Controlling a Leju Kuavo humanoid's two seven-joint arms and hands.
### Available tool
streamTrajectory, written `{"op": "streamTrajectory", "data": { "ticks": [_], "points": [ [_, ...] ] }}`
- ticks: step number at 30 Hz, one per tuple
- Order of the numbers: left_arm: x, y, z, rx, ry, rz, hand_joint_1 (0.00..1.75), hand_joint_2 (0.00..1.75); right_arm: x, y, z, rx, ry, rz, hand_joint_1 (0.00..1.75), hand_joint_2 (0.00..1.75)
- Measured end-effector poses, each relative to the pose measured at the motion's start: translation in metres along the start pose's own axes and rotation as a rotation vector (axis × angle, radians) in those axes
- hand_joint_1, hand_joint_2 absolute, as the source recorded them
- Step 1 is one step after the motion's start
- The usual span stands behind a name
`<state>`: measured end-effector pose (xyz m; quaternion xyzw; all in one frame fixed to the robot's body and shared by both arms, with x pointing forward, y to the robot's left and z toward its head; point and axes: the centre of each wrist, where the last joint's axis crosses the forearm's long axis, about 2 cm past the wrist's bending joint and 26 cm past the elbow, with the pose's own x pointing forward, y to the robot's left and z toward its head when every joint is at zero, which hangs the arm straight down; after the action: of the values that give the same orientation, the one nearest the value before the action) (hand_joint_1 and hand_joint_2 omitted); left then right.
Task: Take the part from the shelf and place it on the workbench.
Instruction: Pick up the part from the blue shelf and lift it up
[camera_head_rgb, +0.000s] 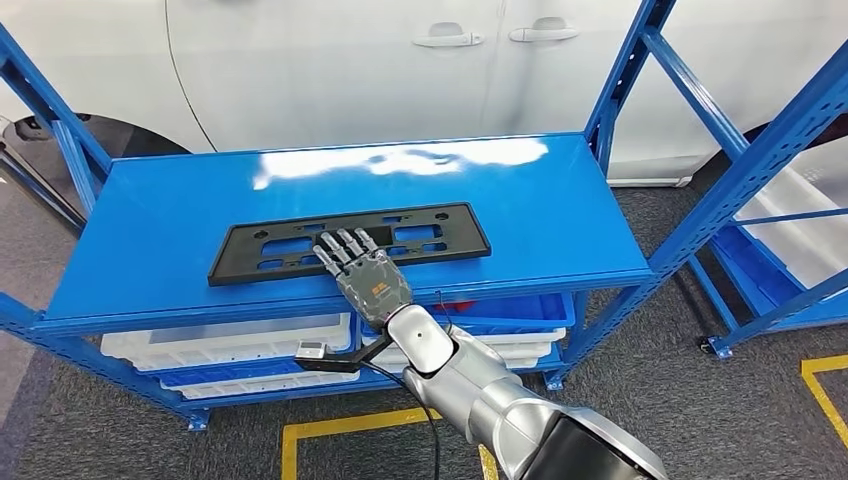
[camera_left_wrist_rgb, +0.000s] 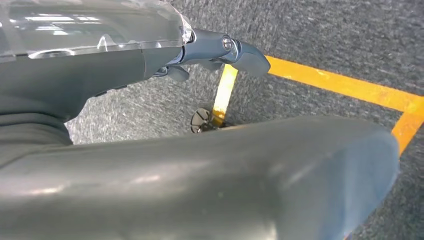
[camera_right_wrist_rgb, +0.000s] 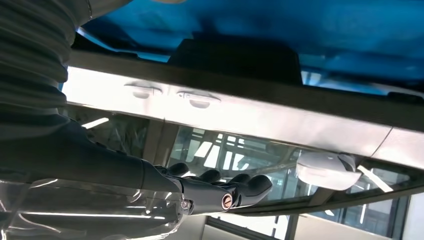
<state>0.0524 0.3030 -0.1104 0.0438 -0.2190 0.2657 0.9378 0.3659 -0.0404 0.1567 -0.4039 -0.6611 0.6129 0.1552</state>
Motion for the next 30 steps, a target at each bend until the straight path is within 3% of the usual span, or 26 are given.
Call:
{"op": "streamTrajectory", "data": {
  "ticks": [30],
  "points": [
    [-0.001, 0.0, 0.0, -0.002, -0.009, -0.003, 0.0, 0.0, -0.01, -0.01, -0.01, -0.018, 0.033, 0.008, 0.0, 1.75]
  ]
}}
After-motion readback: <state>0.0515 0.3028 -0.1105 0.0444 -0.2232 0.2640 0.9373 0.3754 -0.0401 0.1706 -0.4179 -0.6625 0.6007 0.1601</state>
